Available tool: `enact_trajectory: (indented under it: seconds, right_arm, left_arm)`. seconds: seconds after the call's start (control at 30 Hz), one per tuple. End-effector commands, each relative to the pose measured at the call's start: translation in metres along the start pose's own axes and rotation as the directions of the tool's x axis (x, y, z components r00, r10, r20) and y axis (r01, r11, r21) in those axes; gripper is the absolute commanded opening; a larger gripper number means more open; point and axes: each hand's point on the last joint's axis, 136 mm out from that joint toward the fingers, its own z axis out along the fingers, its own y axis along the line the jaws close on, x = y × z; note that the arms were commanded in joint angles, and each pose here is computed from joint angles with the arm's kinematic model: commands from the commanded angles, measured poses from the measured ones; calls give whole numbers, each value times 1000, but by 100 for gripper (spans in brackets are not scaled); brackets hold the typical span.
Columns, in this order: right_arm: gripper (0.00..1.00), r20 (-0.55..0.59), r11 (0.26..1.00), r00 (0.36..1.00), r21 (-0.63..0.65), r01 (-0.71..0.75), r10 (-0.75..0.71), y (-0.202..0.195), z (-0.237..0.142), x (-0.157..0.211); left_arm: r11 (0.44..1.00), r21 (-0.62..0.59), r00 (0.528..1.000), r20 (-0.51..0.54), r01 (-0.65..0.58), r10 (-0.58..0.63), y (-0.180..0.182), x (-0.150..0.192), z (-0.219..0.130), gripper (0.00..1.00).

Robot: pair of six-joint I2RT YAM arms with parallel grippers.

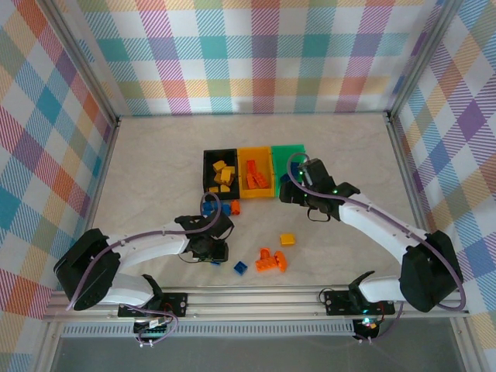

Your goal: Sort the legos into containers by color

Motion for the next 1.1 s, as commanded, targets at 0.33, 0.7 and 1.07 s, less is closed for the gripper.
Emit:
enact_trajectory:
  seconds: [0.33, 0.7, 1.07]
  right_arm:
    - [83, 56, 996, 996, 52, -66, 63, -32, -24, -2]
    - [83, 38, 994, 996, 64, -85, 83, -44, -29, 13]
    - [83, 28, 994, 996, 58, -89, 87, -46, -27, 17]
  left_arm:
    - [977, 161, 956, 282, -137, 88, -119, -169, -73, 35]
    - [972, 181, 937, 341, -151, 82, -186, -297, -57, 31]
    - [970, 187, 942, 324, -152, 85, -202, -313, -48, 67]
